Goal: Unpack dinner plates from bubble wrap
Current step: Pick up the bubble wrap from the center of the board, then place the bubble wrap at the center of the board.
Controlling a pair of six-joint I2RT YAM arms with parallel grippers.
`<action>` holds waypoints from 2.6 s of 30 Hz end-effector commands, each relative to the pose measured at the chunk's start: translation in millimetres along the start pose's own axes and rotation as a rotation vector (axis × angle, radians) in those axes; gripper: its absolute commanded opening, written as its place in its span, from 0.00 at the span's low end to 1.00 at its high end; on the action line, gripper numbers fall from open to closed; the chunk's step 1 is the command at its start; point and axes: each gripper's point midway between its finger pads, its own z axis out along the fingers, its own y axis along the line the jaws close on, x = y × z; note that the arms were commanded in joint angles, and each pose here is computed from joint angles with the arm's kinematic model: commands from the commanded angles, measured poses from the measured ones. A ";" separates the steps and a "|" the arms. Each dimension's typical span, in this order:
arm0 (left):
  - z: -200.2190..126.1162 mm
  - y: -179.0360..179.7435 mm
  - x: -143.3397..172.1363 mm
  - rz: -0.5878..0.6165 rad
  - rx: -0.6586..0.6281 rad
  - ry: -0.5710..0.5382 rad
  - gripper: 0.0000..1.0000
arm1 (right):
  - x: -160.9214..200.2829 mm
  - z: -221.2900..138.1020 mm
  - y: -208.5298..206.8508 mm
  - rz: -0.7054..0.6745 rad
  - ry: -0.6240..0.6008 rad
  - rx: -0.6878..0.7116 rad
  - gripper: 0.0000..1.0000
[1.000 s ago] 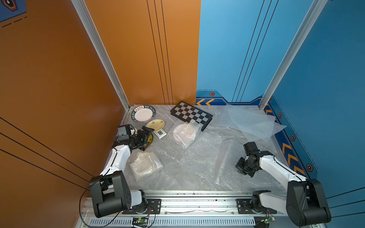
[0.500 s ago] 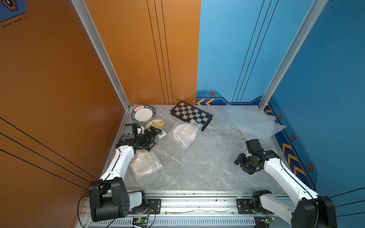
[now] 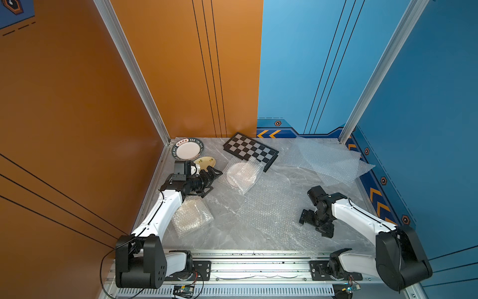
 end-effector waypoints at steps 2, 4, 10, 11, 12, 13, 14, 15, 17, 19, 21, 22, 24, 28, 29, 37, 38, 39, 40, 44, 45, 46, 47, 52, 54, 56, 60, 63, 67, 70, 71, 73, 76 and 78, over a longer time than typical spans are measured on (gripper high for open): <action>-2.8 -5.2 6.0 0.035 -0.015 0.002 0.98 | -11.1 6.6 9.7 -0.040 -0.033 0.038 0.99; -2.5 -3.5 10.0 0.039 -0.022 0.008 0.98 | -13.6 8.4 13.7 -0.044 -0.041 0.048 0.94; -2.5 1.6 13.6 0.031 -0.030 0.014 0.98 | -13.8 13.3 18.4 -0.050 -0.039 0.063 0.60; -3.0 2.6 14.1 0.029 -0.032 0.014 0.98 | -14.3 11.8 20.5 -0.055 -0.045 0.057 0.51; -3.6 2.9 14.7 0.029 -0.032 0.014 0.98 | -15.1 9.4 22.2 -0.054 -0.051 0.049 0.40; -3.7 3.7 14.9 0.028 -0.034 0.012 0.98 | -15.6 7.1 24.6 -0.057 -0.056 0.040 0.31; -3.7 5.2 15.4 0.027 -0.036 0.014 0.98 | -16.6 3.5 27.3 -0.057 -0.064 0.028 0.24; -3.7 6.5 15.9 0.025 -0.039 0.013 0.98 | -17.0 -0.6 29.8 -0.057 -0.072 0.019 0.19; -3.7 8.2 16.0 0.021 -0.042 0.012 0.98 | -18.6 -11.2 35.7 -0.062 -0.097 0.003 0.10; -3.8 8.6 15.6 0.021 -0.043 0.010 0.98 | -21.6 -27.0 43.3 -0.078 -0.138 -0.013 0.00; -4.1 6.1 14.3 0.024 -0.040 0.008 0.98 | -25.4 -47.8 48.6 -0.098 -0.192 -0.012 0.00; -3.9 4.2 13.6 0.027 -0.038 0.008 0.98 | -27.4 -58.7 50.0 -0.108 -0.219 -0.004 0.00; -3.9 0.1 11.8 0.032 -0.033 0.006 0.98 | -32.4 -86.1 53.8 -0.134 -0.291 0.009 0.00; -2.0 -5.6 9.3 0.042 -0.029 0.007 0.98 | -39.2 -134.6 58.4 -0.143 -0.381 -0.015 0.00; -1.1 -6.8 9.2 0.045 -0.029 0.008 0.98 | -41.5 -147.0 56.8 -0.141 -0.403 -0.014 0.00; 4.7 -11.6 9.9 0.061 -0.028 0.026 0.98 | -75.7 -234.0 44.9 -0.023 -0.521 -0.148 0.00; 5.7 -11.5 9.9 0.062 -0.028 0.029 0.98 | -84.1 -248.1 44.9 -0.003 -0.542 -0.178 0.00; 6.3 -10.9 10.2 0.061 -0.029 0.032 0.98 | -92.5 -258.5 44.2 0.013 -0.556 -0.196 0.00; 6.6 -11.5 9.6 0.062 -0.028 0.032 0.98 | -102.7 -274.3 45.9 0.025 -0.581 -0.223 0.00; 9.0 -11.8 9.2 0.060 -0.025 0.040 0.98 | -145.3 -328.3 56.1 0.051 -0.647 -0.320 0.00; 9.3 -11.6 9.2 0.059 -0.026 0.041 0.98 | -155.3 -337.5 57.9 0.063 -0.656 -0.340 0.00; 9.1 -11.2 8.6 0.058 -0.027 0.040 0.98 | -168.4 -346.6 58.2 0.081 -0.665 -0.363 0.00; 9.2 -11.4 8.9 0.059 -0.026 0.041 0.98 | -179.6 -355.9 57.5 0.099 -0.677 -0.384 0.00; 8.3 -8.4 7.0 0.040 -0.027 0.040 0.98 | -243.4 -344.8 48.6 0.204 -0.637 -0.404 0.00; 8.5 -6.6 6.4 0.033 -0.028 0.042 0.98 | -266.7 -327.1 39.7 0.261 -0.601 -0.398 0.00; 8.7 -3.6 6.7 0.025 -0.032 0.044 0.98 | -289.3 -307.0 26.0 0.318 -0.576 -0.375 0.00; 10.6 3.0 7.9 0.010 -0.041 0.053 0.98 | -316.3 -262.3 -2.2 0.396 -0.502 -0.309 0.00; 12.2 7.5 8.7 0.002 -0.049 0.058 0.98 | -321.3 -231.5 -27.0 0.452 -0.440 -0.258 0.00; 13.5 10.6 8.6 -0.001 -0.056 0.061 0.98 | -314.4 -245.3 -7.2 0.423 -0.445 -0.378 0.00; 17.0 13.9 8.6 -0.004 -0.066 0.065 0.98 | -302.2 -302.3 57.2 0.266 -0.531 -0.595 0.00; 18.6 13.0 7.5 -0.002 -0.062 0.065 0.98 | -295.6 -326.9 82.2 0.202 -0.567 -0.675 0.00; 22.1 10.3 6.5 0.002 -0.055 0.070 0.98 | -281.2 -366.9 118.3 0.103 -0.631 -0.764 0.00; 26.2 2.6 5.7 0.017 -0.043 0.082 0.98 | -261.1 -410.4 147.2 0.063 -0.681 -0.858 0.00; 26.2 -1.5 5.3 0.028 -0.036 0.081 0.98 | -253.1 -418.2 153.1 0.076 -0.677 -0.886 0.00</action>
